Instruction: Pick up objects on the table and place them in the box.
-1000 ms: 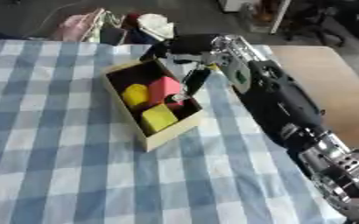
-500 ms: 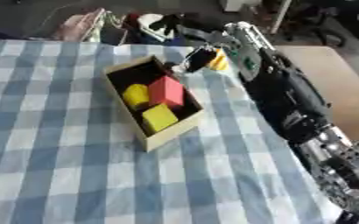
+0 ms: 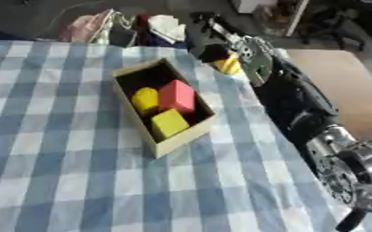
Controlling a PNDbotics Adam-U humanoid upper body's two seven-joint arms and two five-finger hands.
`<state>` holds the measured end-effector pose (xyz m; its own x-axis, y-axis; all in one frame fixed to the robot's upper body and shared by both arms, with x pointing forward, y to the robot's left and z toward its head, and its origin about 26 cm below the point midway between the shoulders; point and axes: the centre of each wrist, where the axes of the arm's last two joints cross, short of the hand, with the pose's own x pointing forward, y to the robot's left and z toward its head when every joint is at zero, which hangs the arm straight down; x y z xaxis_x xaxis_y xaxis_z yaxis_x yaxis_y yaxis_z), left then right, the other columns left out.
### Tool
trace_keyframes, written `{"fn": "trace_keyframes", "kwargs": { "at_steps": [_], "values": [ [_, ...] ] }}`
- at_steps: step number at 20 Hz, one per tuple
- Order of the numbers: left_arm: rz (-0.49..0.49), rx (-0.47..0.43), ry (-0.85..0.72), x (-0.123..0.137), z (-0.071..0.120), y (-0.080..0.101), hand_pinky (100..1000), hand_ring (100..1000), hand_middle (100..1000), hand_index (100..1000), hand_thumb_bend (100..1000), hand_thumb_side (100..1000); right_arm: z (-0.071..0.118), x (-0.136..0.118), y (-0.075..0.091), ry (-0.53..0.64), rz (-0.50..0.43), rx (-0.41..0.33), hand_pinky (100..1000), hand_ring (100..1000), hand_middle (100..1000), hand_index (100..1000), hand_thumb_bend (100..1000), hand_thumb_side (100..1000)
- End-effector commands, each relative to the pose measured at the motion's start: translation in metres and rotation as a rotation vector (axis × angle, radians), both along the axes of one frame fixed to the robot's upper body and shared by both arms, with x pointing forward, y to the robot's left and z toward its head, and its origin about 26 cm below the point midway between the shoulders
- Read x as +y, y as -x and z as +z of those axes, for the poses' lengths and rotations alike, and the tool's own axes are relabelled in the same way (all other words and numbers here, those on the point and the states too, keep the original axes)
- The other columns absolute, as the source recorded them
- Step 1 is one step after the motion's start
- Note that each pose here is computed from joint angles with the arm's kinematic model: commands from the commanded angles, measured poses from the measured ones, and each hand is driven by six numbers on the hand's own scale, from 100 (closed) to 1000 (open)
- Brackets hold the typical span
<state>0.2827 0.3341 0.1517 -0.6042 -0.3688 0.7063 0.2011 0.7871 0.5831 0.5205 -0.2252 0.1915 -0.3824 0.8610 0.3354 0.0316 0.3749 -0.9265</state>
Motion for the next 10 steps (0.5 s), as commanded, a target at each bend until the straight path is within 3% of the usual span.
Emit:
{"fn": "trace_keyframes", "kwargs": {
  "at_steps": [1, 10],
  "values": [
    [-0.015, -0.033, -0.012, -0.001, 0.010, 0.000, 772, 699, 589, 765, 100, 510, 0.005, -0.008, -0.002, 0.009, -0.065, -0.026, 715, 802, 873, 967, 137, 374],
    [-0.020, -0.035, -0.011, -0.001, 0.010, 0.000, 773, 701, 589, 766, 100, 509, -0.010, -0.013, -0.002, 0.075, -0.153, 0.012, 738, 826, 880, 967, 164, 339]
  ]
}}
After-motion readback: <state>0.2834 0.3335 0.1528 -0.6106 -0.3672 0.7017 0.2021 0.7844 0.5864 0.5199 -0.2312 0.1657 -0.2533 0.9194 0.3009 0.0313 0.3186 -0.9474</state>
